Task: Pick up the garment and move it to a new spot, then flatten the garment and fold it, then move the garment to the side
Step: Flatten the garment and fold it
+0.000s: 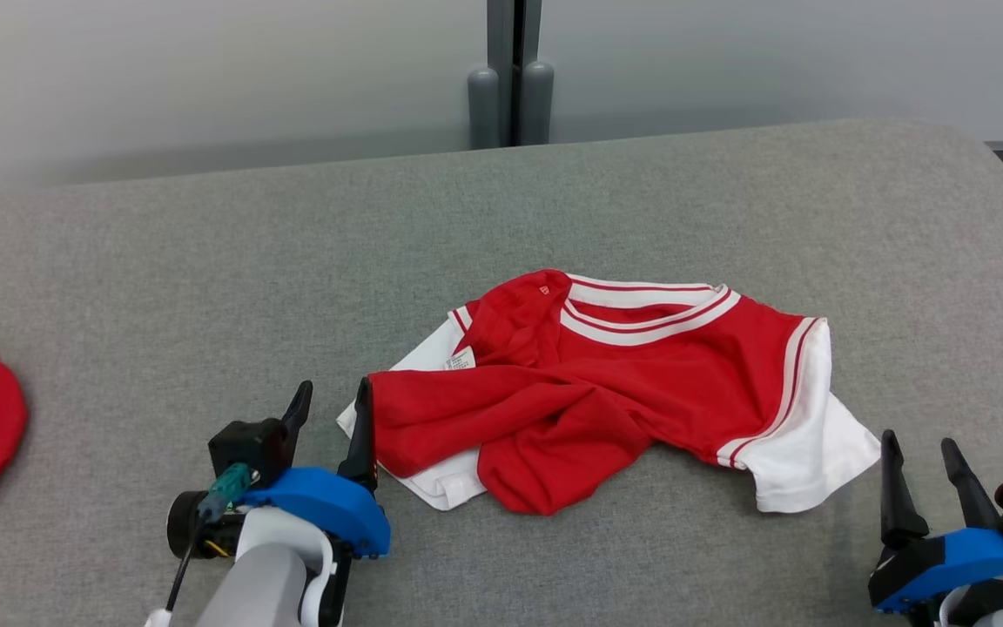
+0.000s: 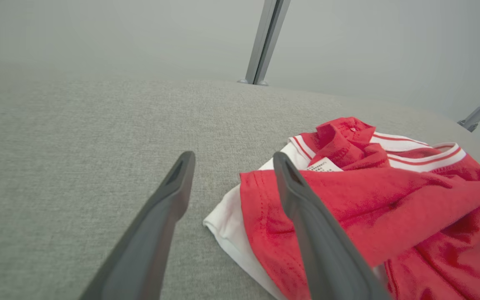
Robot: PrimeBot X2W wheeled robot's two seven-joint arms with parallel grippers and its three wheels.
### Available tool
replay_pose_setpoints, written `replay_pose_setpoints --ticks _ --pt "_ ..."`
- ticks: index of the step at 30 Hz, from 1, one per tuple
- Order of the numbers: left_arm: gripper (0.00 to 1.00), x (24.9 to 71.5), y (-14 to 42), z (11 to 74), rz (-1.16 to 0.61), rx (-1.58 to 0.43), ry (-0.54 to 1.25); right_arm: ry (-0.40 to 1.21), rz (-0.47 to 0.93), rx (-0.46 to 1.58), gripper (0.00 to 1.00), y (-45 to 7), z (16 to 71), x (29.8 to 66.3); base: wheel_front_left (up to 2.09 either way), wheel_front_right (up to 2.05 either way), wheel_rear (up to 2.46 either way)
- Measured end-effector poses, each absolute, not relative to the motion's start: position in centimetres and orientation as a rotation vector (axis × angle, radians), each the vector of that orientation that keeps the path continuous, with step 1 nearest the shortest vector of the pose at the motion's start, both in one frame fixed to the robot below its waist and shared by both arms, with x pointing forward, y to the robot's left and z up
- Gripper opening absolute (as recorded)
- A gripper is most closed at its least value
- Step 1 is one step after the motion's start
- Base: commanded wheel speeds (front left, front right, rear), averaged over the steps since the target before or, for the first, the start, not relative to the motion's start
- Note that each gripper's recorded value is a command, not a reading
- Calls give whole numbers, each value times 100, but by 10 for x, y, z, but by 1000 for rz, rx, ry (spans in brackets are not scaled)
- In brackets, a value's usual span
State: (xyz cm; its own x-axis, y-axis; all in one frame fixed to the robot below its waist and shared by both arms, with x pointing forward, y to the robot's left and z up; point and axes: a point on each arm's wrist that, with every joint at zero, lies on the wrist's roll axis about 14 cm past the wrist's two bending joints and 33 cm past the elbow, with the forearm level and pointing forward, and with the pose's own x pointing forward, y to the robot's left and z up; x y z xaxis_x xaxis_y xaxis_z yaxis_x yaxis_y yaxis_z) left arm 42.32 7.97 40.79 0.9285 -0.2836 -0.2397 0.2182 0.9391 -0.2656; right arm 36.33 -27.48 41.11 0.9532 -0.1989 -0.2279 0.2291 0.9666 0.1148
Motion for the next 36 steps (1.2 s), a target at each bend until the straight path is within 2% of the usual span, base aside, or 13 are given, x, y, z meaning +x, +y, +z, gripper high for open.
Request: replay_pose_setpoints --ticks 7,16,17,20,22,23,24,31,36 --pt "100 446 65 383 -302 -280 420 231 -190 133 100 -269 407 371 0 0 0" --pt "98 439 43 367 -347 -352 527 233 -187 131 100 -270 406 372 0 0 0" --pt "86 437 39 367 -358 -357 531 231 -187 132 100 -269 407 372 0 0 0" --pt "66 432 33 368 -373 -377 541 223 -183 134 100 -269 409 373 0 0 0" --pt "35 430 31 369 -383 -371 532 218 -180 134 100 -267 410 375 0 0 0" --pt "24 430 31 371 -385 -368 519 218 -178 135 100 -267 410 376 0 0 0" --pt "0 430 31 372 -389 -366 508 217 -176 135 100 -266 410 376 0 0 0" --pt "0 433 32 385 -418 -336 444 211 -158 143 100 -259 412 381 0 0 0" --pt "0 473 48 473 -451 -280 131 190 -143 154 100 -252 418 387 0 0 0"
